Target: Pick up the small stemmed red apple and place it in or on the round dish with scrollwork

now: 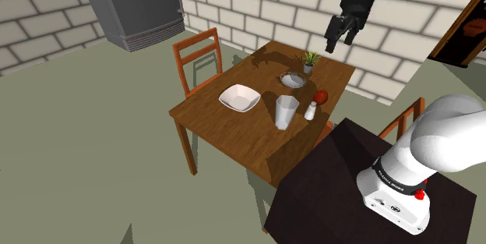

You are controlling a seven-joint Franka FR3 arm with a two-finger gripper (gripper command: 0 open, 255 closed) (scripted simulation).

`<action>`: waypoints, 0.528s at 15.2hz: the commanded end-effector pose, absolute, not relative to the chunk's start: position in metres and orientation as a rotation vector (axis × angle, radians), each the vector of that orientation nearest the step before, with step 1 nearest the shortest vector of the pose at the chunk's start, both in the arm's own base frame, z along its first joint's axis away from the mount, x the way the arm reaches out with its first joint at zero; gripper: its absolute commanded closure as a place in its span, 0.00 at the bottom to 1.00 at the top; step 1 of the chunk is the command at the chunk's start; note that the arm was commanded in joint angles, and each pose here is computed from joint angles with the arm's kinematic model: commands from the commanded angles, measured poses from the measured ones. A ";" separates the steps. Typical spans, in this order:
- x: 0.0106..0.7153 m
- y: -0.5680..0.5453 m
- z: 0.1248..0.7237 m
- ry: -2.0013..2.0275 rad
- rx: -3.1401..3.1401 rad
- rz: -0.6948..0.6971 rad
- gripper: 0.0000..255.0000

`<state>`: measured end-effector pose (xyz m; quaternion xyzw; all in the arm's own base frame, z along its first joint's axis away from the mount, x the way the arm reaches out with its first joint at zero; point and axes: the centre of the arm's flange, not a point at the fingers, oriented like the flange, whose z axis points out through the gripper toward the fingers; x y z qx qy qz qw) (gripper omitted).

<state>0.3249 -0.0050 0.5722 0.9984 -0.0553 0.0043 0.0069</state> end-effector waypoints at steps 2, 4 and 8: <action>0.329 -0.014 0.563 -0.175 3.123 0.011 0.00; 0.336 -0.031 0.544 -0.178 3.123 0.007 0.00; 0.350 -0.065 0.506 -0.184 3.124 -0.003 0.00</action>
